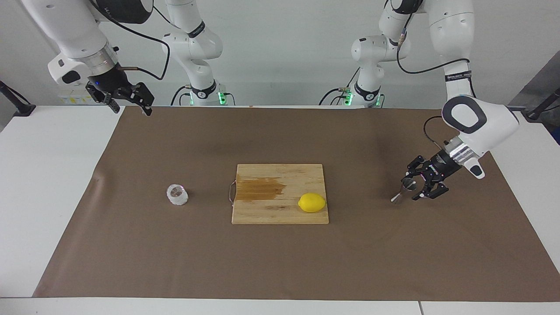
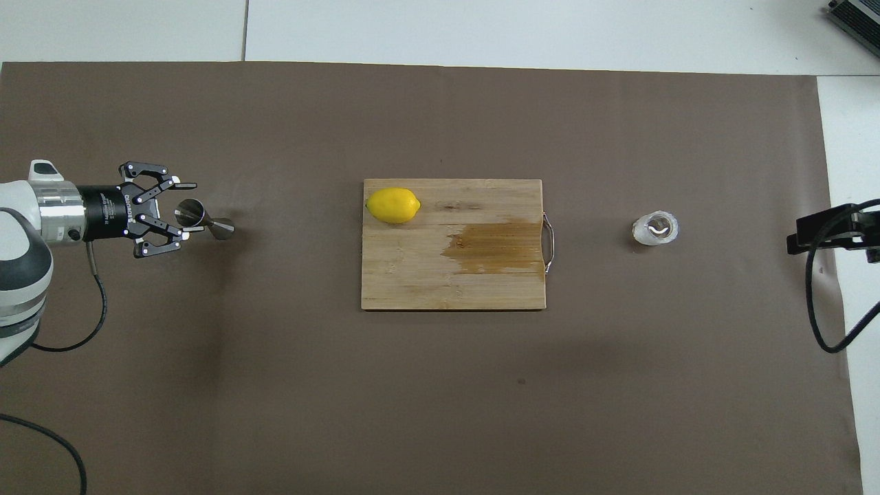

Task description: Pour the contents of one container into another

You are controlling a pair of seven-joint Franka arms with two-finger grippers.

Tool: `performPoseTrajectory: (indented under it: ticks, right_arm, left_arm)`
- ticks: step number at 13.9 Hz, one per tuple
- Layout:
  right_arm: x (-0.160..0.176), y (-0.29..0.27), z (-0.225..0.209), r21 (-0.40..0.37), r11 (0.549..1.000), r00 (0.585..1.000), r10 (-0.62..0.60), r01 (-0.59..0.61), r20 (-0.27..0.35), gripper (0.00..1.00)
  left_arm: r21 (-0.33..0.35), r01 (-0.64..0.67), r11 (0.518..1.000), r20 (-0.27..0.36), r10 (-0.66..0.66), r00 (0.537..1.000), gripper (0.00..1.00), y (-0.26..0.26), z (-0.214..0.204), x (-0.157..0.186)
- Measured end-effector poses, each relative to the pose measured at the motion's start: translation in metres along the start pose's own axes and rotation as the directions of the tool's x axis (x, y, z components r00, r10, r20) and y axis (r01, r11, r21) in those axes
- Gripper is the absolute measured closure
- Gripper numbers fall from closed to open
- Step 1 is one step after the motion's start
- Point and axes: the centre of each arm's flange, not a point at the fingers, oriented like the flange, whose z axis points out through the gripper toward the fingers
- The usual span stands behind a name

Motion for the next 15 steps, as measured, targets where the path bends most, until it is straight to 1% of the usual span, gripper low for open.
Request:
performPoseTrajectory:
  ticks: [1, 2, 4, 6, 7, 11, 15]
  right_arm:
    - [0.0, 0.0, 0.0, 0.0, 1.0, 1.0, 0.0, 0.0, 0.0, 0.0]
    - [0.0, 0.0, 0.0, 0.0, 1.0, 1.0, 0.0, 0.0, 0.0, 0.0]
    - [0.0, 0.0, 0.0, 0.0, 1.0, 1.0, 0.0, 0.0, 0.0, 0.0]
    - [0.0, 0.0, 0.0, 0.0, 1.0, 1.0, 0.0, 0.0, 0.0, 0.0]
    - [0.0, 0.0, 0.0, 0.0, 1.0, 1.0, 0.0, 0.0, 0.0, 0.0]
    - [0.0, 0.0, 0.0, 0.0, 1.0, 1.0, 0.0, 0.0, 0.0, 0.0]
    - [0.0, 0.0, 0.0, 0.0, 1.0, 1.0, 0.0, 0.0, 0.0, 0.0]
  left_arm:
    - [0.0, 0.0, 1.0, 0.0, 0.0, 1.0, 0.33, 0.0, 0.0, 0.0001]
    - [0.0, 0.0, 1.0, 0.0, 0.0, 1.0, 0.33, 0.0, 0.0001, 0.0002]
    - [0.0, 0.0, 1.0, -0.001, 0.0, 1.0, 0.39, 0.0, 0.0003, 0.0004]
    - [-0.001, 0.0, 1.0, -0.001, 0.0, 1.0, 0.43, 0.0001, 0.0003, 0.0004]
    - [-0.001, 0.0, 1.0, -0.001, 0.0, 1.0, 0.43, 0.0001, 0.0003, 0.0004]
    - [0.0, 0.0, 1.0, -0.001, 0.0, 1.0, 0.48, 0.0, 0.0004, 0.0004]
    - [0.0, 0.001, 1.0, -0.001, -0.001, 1.0, 0.49, 0.0, 0.0005, 0.0004]
